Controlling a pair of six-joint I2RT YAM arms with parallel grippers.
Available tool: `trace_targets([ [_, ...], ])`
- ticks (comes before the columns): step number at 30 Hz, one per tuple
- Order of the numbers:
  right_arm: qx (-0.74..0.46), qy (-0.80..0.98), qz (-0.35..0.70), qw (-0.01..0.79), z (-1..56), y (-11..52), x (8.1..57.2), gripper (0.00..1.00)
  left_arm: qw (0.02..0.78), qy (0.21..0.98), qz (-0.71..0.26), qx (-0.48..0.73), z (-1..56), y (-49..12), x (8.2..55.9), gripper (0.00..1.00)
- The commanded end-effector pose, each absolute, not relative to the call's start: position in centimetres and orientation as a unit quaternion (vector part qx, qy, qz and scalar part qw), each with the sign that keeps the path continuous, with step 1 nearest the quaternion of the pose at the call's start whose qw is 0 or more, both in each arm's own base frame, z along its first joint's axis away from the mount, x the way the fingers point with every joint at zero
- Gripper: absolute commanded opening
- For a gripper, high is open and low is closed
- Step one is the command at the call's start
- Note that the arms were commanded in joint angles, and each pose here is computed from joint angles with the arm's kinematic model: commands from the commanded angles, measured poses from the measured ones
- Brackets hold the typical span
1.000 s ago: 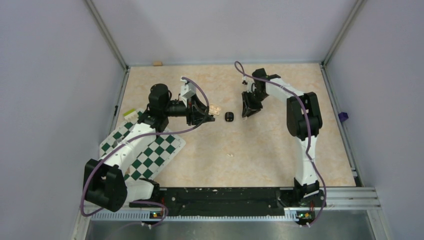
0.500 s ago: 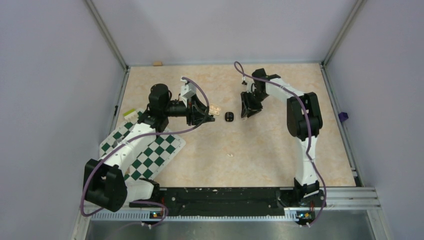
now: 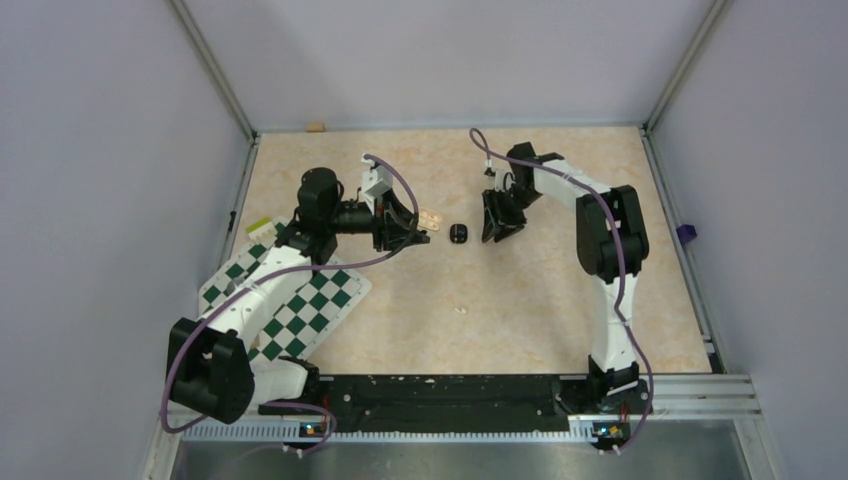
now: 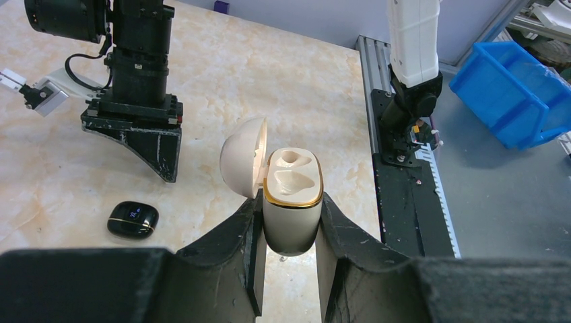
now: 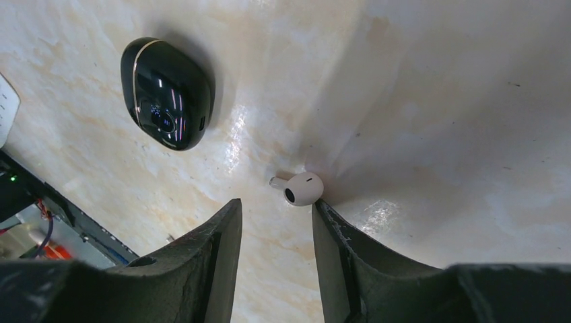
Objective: Insert the wireless bluetooth earbuds into the charging case
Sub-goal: Adjust the earbud at the center of the board.
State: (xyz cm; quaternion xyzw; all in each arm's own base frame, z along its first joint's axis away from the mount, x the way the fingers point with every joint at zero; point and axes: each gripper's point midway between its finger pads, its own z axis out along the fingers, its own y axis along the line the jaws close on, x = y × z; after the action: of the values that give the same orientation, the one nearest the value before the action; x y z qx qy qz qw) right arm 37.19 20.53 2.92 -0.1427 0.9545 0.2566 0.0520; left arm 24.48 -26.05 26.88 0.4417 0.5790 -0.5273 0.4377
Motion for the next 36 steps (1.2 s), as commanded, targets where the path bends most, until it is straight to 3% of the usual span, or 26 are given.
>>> trace_targets([
  [1, -0.134, 0.959, 0.248, 0.038, 1.6, 20.0, 36.6, 0.43, 0.456, 0.56, -0.521, 0.455, 28.0, -26.0, 24.2, 0.0],
  [7, -0.123, 0.964, 0.23, 0.049, 0.5, 19.3, 39.0, 0.44, 0.455, 0.561, -0.521, 0.454, 27.9, -26.0, 24.3, 0.0],
  [19, -0.132, 0.94, 0.31, 0.056, 1.7, 21.9, 40.7, 0.42, 0.455, 0.559, -0.522, 0.455, 28.1, -26.1, 24.2, 0.0],
  [36, -0.152, 0.959, 0.227, 0.079, 0.6, 19.5, 42.3, 0.21, 0.453, 0.562, -0.523, 0.454, 27.8, -26.1, 24.3, 0.0],
])
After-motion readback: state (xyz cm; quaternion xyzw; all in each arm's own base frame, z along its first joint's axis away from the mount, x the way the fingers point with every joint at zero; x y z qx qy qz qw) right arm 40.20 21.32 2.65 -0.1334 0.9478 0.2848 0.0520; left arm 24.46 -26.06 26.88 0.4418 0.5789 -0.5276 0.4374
